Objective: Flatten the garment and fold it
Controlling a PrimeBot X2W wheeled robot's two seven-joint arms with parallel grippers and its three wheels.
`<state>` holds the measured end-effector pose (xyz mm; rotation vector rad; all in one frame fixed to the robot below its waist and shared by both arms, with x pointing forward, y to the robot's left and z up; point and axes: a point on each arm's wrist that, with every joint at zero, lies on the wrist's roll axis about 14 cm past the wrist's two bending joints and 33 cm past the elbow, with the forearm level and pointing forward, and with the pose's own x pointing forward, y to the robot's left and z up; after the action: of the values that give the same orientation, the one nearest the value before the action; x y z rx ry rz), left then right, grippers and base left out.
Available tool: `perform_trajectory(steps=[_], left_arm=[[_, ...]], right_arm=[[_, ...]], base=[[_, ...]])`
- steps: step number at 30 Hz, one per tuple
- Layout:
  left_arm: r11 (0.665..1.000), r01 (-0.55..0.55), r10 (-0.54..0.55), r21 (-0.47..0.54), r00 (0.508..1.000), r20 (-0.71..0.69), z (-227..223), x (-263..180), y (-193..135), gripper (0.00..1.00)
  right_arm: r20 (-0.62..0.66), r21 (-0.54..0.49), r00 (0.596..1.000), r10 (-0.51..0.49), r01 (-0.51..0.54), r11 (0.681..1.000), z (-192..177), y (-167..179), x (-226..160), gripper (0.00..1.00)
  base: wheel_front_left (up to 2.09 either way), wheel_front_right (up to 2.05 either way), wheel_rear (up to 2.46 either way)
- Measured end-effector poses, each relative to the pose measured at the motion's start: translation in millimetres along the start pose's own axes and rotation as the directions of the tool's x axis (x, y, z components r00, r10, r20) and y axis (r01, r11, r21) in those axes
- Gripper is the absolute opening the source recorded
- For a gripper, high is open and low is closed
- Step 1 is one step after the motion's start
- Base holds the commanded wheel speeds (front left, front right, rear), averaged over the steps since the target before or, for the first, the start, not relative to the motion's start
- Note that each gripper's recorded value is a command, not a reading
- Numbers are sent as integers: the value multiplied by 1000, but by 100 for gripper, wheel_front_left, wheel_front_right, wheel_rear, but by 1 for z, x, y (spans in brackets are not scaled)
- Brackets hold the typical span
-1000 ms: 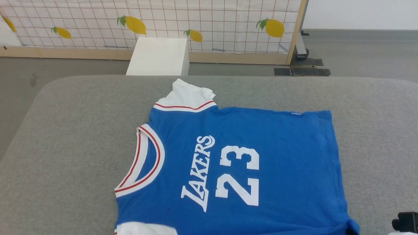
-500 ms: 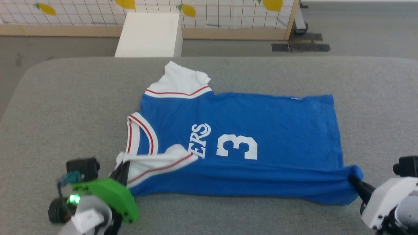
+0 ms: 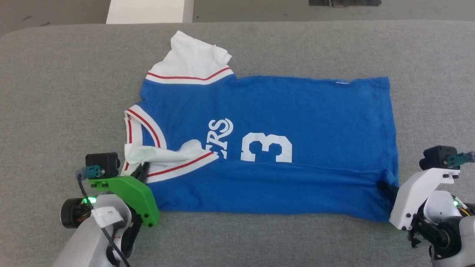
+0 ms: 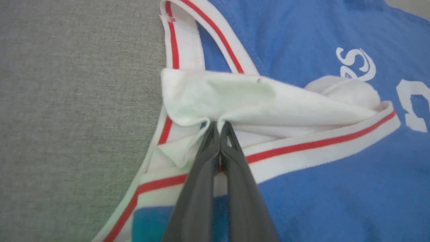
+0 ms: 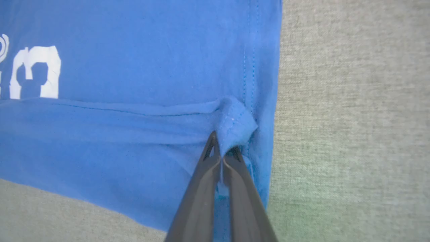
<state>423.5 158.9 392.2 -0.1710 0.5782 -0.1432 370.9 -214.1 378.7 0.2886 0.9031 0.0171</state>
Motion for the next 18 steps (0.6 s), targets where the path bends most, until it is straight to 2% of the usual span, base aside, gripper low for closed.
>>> perform_trajectory(steps=[2,3,4,6,12,14,18], left_arm=[[1000,11,-11,-9,1000,-15,-5,4,-3,0],[1000,13,-13,-15,1000,-12,-5,5,-4,0],[1000,12,-12,-18,1000,-10,-5,5,-4,15],[1000,12,-12,-20,1000,2,-2,3,-3,100],[997,-47,53,-67,994,96,29,-15,10,100],[994,-84,89,-70,993,83,28,-27,19,100],[987,-136,132,-89,990,-52,-3,-52,25,100]], right_arm=[[-19,5,1000,-7,7,1000,-3,-2,3,0],[-18,6,1000,-6,6,1000,-3,-1,3,22],[-15,10,1000,-5,5,1000,-2,-1,3,100],[18,19,1000,1,-1,1000,4,0,0,100],[199,63,980,16,-29,998,39,0,-24,100],[237,74,972,9,-28,997,42,-3,-34,100],[271,95,963,-8,-19,995,38,-9,-50,100]], base=[[0,0,0],[0,0,0],[0,0,0],[0,0,0],[0,0,0],[0,0,0],[0,0,0]])
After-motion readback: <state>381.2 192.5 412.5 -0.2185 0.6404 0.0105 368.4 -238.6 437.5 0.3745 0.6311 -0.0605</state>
